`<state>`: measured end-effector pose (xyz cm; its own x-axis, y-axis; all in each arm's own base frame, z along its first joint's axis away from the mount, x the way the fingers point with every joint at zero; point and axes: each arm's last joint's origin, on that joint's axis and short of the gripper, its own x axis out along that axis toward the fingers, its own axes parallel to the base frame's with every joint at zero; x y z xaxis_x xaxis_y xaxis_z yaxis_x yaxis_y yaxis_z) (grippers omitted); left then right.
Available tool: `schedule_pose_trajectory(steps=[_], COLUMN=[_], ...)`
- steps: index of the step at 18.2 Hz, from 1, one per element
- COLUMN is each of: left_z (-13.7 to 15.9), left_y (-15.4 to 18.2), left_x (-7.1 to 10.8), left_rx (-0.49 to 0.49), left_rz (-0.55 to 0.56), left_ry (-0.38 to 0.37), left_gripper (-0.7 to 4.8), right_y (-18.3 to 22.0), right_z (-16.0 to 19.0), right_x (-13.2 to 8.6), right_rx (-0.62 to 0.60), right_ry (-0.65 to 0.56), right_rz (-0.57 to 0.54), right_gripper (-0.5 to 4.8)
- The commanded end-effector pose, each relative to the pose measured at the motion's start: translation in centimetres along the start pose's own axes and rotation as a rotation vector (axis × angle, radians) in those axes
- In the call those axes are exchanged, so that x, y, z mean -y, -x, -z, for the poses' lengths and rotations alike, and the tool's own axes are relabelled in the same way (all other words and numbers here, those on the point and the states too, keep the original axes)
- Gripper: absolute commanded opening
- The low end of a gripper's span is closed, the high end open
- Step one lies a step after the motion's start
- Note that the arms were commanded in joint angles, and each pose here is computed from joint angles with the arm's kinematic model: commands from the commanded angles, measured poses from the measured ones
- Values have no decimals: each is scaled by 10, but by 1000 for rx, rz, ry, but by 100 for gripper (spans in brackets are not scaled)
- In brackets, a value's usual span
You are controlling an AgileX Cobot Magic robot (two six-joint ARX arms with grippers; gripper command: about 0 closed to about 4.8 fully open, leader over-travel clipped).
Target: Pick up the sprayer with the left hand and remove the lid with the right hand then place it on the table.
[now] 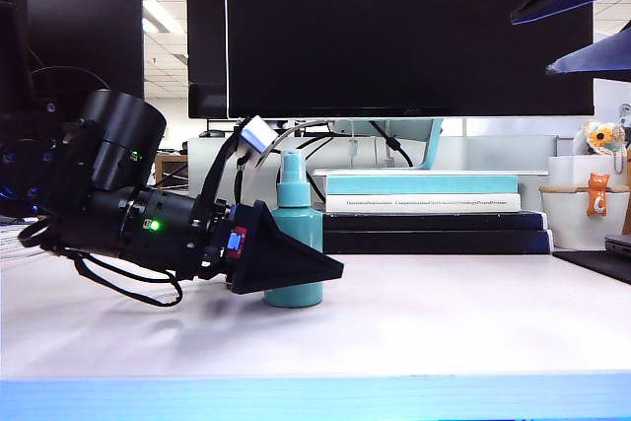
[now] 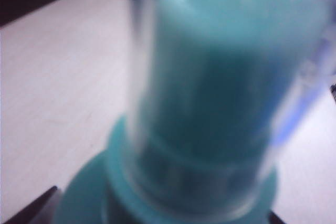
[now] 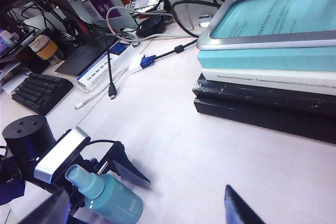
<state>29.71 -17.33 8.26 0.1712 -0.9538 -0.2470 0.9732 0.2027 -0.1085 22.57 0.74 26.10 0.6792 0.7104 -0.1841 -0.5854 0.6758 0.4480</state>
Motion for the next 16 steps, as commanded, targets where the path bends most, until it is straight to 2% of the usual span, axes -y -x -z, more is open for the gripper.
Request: schedule_pose_trajectory(steps=[1,4,10,11,12,16], left_z=[-3,-2,-2,-2,-2,-3], left_y=[2,6,7,7,8,14], left_x=[-1,-3,-2,-2,-3,-7], left_rx=[19,31,37,37,38,44], left_rz=[13,53,93,92,87,71], left_ry=[4,35,40,40,33,43], left_gripper=[458,459,450,406,313,233], right_y=[0,0,0,0,0,0], right_z=[-2,-2,-2,-2,-1,-1], right_x=[-1,-1,-1,-1,-1,-1], right_rx=[8,6,7,6,3,2], right_ry=[18,15,15,13,9,9], right_rz=[-5,-1,6,7,8,6], right_gripper=[378,378,378,378,377,377])
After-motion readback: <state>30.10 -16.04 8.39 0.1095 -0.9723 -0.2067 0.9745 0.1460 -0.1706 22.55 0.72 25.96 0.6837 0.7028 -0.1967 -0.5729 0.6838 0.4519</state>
